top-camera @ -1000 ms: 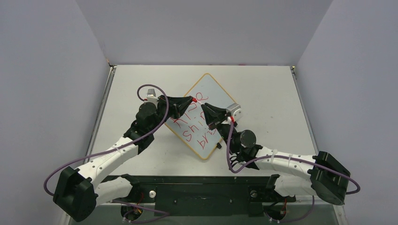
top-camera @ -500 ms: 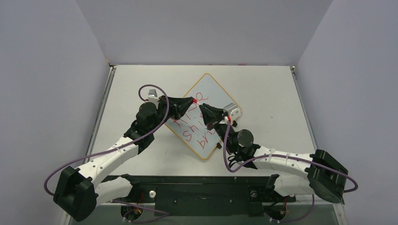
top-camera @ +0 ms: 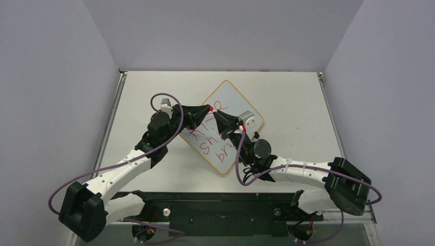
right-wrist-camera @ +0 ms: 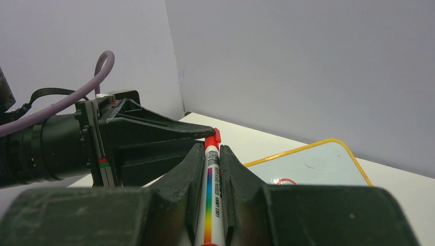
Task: Write a sentence on the whiteboard
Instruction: Insert the whiteboard marker without the cap into the pen cap.
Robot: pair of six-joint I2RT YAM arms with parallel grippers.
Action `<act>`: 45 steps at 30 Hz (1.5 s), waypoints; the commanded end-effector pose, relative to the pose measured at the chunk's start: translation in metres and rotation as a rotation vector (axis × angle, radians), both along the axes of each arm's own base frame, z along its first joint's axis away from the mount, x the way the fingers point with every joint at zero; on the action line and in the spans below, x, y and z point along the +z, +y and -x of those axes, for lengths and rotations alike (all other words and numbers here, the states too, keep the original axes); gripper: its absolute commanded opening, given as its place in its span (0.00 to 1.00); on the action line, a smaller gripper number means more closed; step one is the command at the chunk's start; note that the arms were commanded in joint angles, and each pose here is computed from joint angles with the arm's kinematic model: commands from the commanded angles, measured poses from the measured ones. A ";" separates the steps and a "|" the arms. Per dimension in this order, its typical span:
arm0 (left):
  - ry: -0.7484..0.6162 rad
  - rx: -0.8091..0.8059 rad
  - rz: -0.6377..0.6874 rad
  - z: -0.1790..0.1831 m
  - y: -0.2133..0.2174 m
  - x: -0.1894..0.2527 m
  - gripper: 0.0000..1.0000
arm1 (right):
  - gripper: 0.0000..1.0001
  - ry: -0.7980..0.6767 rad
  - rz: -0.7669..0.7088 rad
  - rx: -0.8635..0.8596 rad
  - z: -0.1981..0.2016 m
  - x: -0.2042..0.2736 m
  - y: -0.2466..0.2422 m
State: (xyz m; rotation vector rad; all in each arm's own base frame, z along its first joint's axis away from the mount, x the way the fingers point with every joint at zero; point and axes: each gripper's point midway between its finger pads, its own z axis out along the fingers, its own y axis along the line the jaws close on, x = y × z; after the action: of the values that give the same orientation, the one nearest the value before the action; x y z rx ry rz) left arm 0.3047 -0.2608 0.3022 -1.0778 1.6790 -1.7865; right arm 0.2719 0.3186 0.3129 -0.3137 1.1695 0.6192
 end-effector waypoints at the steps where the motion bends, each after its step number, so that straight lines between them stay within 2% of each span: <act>1: -0.115 -0.115 0.110 0.027 -0.009 0.043 0.00 | 0.00 -0.054 -0.034 0.058 0.005 0.018 0.014; 9: -0.195 -0.085 0.105 0.035 0.001 0.063 0.00 | 0.00 -0.042 -0.089 0.071 0.002 0.022 0.021; 16: -0.331 -0.058 0.089 0.043 0.005 0.088 0.00 | 0.00 -0.005 -0.275 0.091 0.000 0.042 0.019; 26: -0.494 -0.086 0.095 0.060 -0.007 0.120 0.00 | 0.00 0.036 -0.533 0.265 0.007 0.088 0.034; 30: -0.544 -0.090 0.112 0.067 -0.008 0.129 0.00 | 0.00 0.096 -0.652 0.356 0.002 0.098 0.035; 38: -0.552 -0.122 0.053 0.069 -0.019 0.126 0.00 | 0.00 0.268 -0.705 0.573 -0.014 0.100 0.050; 42: -0.551 -0.123 0.026 0.071 -0.024 0.126 0.00 | 0.00 0.268 -0.657 0.603 -0.013 0.099 0.057; 45: -0.544 -0.132 0.022 0.072 -0.029 0.125 0.00 | 0.00 0.247 -0.544 0.576 -0.008 0.096 0.073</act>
State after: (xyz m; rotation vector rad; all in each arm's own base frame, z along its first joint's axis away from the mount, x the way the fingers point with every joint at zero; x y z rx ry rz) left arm 0.2917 -0.2299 0.4272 -0.7315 1.1938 -1.7664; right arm 0.2944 0.3424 0.4314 0.0865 0.9252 1.4687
